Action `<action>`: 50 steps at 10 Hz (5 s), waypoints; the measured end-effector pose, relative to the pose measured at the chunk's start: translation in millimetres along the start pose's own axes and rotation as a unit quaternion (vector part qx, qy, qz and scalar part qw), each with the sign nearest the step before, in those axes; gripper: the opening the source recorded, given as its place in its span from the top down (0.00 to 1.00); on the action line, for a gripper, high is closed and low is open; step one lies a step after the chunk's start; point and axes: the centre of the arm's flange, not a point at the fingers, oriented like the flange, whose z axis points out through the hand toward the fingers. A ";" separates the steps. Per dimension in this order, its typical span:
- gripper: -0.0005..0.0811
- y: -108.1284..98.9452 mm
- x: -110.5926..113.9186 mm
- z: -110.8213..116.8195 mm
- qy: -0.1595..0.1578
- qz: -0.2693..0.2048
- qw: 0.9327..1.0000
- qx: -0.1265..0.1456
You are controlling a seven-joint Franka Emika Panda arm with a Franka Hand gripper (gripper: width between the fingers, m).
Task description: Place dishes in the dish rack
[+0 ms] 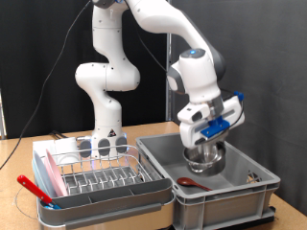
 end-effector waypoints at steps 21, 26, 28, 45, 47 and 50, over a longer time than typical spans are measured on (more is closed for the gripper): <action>0.95 87.1 -0.3 -142.2 -0.352 -0.228 0.890 -0.176; 0.95 121.9 10.4 -156.9 -0.391 -0.205 0.871 -0.216; 0.96 135.3 13.3 -153.8 -0.396 -0.217 0.858 -0.246; 0.96 225.6 79.4 -45.8 -0.448 -0.239 0.819 -0.268; 0.96 226.7 81.2 -39.1 -0.448 -0.235 0.820 -0.268; 0.66 226.3 84.6 -34.0 -0.440 -0.234 0.825 -0.268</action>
